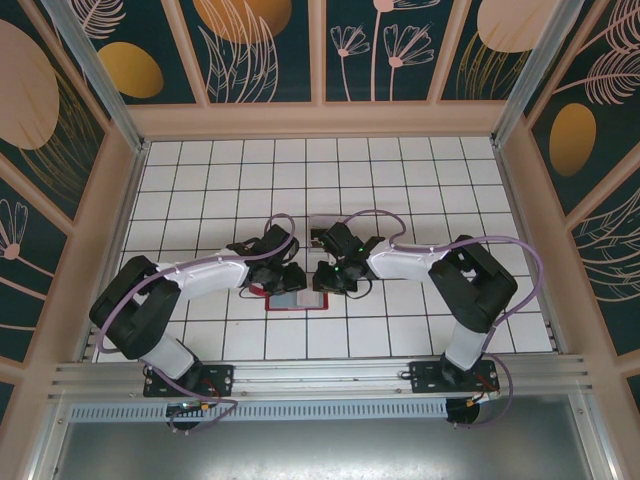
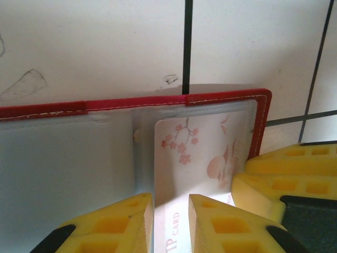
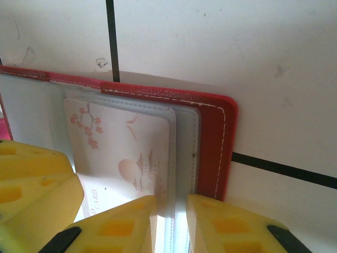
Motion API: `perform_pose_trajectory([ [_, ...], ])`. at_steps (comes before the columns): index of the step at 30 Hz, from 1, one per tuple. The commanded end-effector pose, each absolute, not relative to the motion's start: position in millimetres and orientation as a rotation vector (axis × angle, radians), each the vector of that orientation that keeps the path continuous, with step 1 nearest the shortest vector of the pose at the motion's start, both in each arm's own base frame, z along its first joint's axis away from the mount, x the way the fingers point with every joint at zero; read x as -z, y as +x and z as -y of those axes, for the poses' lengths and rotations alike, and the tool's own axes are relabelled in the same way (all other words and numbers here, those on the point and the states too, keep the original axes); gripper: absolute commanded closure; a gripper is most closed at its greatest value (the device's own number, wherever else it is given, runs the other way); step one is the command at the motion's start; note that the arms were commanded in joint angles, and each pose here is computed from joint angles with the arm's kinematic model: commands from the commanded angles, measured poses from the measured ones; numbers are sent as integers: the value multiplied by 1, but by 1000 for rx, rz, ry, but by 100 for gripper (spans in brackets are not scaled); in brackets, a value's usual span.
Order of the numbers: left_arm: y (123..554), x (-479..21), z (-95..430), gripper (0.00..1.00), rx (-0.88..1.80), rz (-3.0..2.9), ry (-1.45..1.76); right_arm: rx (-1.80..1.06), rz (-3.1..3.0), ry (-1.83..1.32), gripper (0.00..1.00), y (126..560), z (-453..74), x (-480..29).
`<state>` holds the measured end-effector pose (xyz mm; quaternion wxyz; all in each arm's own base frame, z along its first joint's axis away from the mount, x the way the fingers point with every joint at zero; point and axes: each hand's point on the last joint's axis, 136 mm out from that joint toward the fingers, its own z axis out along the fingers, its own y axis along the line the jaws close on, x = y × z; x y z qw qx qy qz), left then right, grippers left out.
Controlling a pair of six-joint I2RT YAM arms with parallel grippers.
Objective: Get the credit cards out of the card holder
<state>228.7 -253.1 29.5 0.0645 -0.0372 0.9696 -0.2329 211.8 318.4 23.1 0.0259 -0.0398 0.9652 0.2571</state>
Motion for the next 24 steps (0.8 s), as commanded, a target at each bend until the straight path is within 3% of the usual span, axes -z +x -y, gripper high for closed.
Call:
perform_pose_trajectory([
  [1,231,-24,244,76,635,-2931,-148,-638,-3051,-109,76,204,-298,0],
  [12,224,-12,242,78,634,-2975,-150,-627,-3050,-113,76,205,-296,-2],
  [24,216,-4,215,78,445,-2999,-170,-618,-3052,-113,76,205,-294,-2],
])
